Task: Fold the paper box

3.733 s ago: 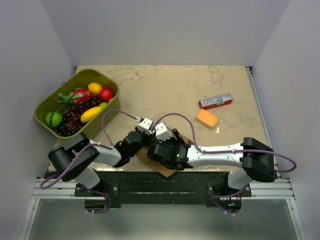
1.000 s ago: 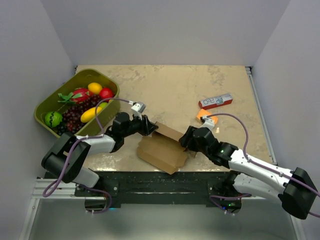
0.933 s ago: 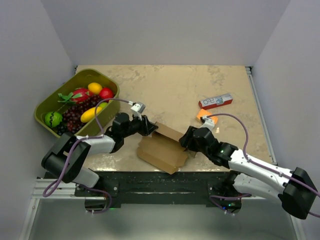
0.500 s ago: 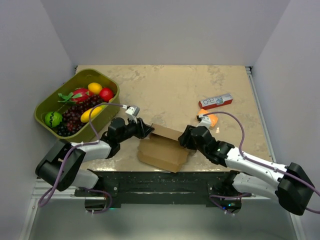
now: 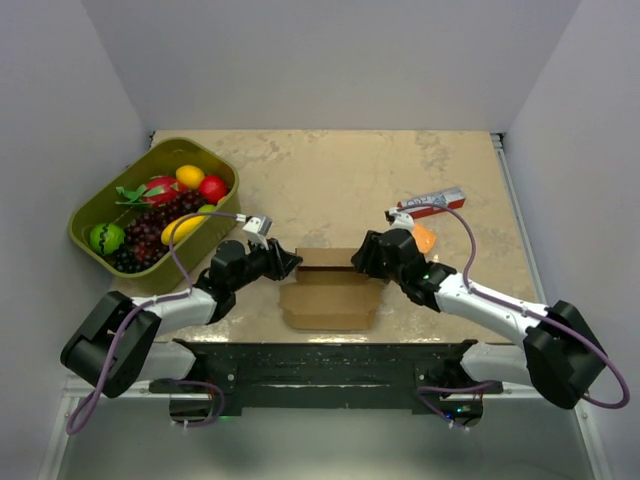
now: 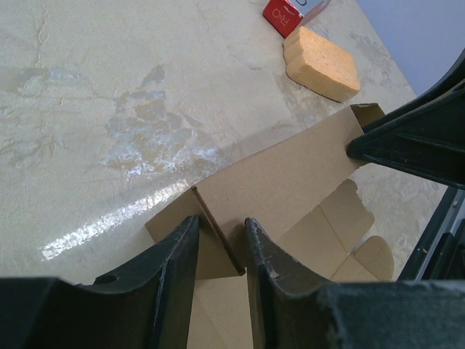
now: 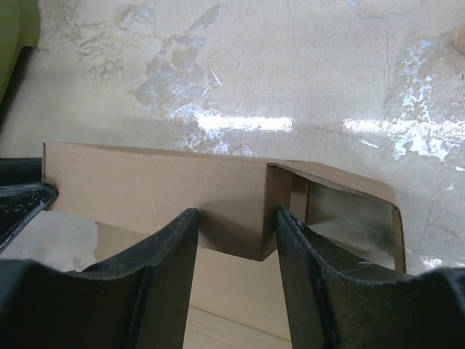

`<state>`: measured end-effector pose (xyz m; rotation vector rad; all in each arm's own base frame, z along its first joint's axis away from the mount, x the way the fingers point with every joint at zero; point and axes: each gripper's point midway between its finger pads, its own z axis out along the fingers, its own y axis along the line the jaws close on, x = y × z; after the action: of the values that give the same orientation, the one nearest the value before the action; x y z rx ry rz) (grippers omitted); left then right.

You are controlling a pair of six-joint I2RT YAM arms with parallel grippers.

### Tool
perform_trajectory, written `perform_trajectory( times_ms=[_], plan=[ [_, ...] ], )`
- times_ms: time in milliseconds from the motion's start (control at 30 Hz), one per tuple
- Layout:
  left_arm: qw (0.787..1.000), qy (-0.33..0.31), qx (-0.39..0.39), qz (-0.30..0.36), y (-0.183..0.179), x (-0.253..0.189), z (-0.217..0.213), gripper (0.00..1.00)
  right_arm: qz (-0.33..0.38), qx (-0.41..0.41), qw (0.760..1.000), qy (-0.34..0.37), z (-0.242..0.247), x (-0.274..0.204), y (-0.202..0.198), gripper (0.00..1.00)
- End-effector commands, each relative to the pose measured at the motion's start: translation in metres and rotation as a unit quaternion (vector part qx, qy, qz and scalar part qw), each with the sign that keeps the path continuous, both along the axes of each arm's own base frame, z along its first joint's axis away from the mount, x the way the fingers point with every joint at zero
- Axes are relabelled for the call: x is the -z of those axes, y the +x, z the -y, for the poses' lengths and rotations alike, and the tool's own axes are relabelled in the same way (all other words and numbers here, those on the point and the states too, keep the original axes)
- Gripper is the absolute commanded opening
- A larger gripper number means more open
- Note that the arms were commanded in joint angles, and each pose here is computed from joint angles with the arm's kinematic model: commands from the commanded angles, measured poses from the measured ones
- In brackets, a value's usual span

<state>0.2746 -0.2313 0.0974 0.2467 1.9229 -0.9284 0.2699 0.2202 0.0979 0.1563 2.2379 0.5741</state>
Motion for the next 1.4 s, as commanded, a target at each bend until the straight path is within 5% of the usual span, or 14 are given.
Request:
perform_trajectory(
  times_ms=[0,600,1133,1200,1367],
  plan=[
    [1.000,0.015,0.000,-0.025,-0.008,0.014,-0.005,0.36,0.005,-0.030,0.998,0.049,-0.011,-0.010,0.004,0.51],
    [1.000,0.016,0.004,-0.023,-0.005,0.010,-0.002,0.36,-0.025,-0.036,0.984,0.171,-0.015,-0.008,0.002,0.47],
    [1.000,0.002,0.003,-0.023,-0.005,0.005,0.000,0.36,-0.031,-0.007,0.973,0.229,-0.016,-0.003,0.002,0.26],
    [1.000,0.004,-0.001,-0.025,-0.004,0.006,-0.001,0.36,-0.023,0.001,0.980,0.197,-0.008,0.000,0.005,0.28],
    [0.999,0.014,-0.014,-0.033,-0.001,0.009,-0.005,0.35,0.036,0.006,0.990,0.139,0.017,-0.026,0.003,0.58]
  ],
)
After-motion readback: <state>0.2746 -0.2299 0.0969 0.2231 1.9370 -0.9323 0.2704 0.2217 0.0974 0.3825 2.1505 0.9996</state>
